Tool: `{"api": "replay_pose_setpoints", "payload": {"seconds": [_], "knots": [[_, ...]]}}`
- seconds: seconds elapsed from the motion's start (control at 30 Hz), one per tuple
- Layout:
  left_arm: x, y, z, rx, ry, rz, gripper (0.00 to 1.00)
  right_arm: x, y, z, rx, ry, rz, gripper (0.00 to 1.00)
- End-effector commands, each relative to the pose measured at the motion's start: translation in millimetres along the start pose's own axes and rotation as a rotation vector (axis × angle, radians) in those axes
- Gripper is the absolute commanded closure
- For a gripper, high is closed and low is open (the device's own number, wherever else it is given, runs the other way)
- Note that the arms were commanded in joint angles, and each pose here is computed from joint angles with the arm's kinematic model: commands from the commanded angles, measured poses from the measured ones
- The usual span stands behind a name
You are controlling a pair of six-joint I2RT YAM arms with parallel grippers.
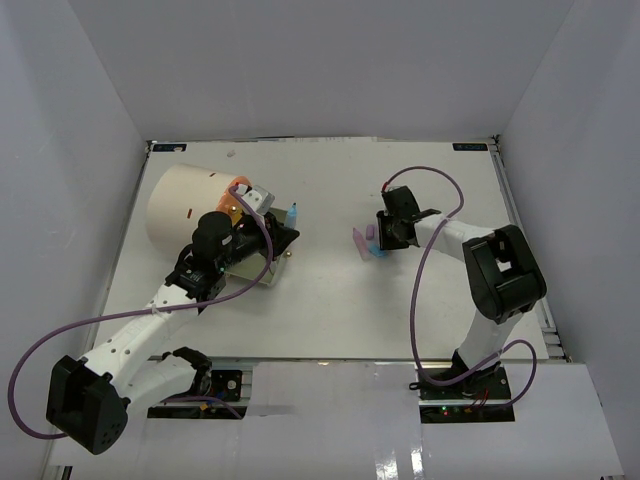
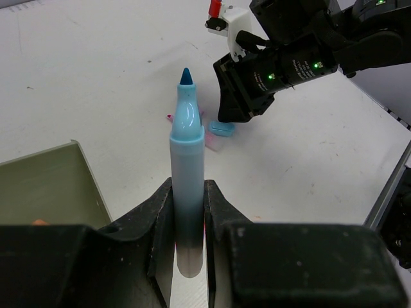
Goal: Sort the stationery into containers
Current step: Move the pen cap to the center of the board, then close the pen cap on the pen.
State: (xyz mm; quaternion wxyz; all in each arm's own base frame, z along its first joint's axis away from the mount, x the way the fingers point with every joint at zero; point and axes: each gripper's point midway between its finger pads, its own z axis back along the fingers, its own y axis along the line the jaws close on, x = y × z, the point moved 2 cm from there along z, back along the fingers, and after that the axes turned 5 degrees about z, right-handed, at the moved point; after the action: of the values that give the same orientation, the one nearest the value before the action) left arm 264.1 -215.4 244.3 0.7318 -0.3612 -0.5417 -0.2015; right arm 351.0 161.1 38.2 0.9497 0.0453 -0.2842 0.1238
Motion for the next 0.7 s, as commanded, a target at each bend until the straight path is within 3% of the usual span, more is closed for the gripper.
{"api": "replay_pose_setpoints", "payload": {"seconds": [0.0,0.23,0.43,0.67], "knots": [[2.0,-2.7,2.3,-0.019,-0.015,-0.004,0.80,-2.0,-5.0,11.6,-0.019,0.004,-0.020,0.66],[2.4,-2.8,2.3,-0.019,-0.015,-0.004,0.80,46.2,-8.7,49.7,-0.021,-0.082,0.126,0.61],[2.2,-3.4,2.3,-0.023,-0.014,-0.006,0.80,56.1,7.6,65.8,0.102,-0.087,0.237,0.49],[1.6,-3.2,2.5,-0.022,-0.011,-0.006,0.80,48.2,22.7,57.7,0.181,-0.027,0.374,0.45]]}}
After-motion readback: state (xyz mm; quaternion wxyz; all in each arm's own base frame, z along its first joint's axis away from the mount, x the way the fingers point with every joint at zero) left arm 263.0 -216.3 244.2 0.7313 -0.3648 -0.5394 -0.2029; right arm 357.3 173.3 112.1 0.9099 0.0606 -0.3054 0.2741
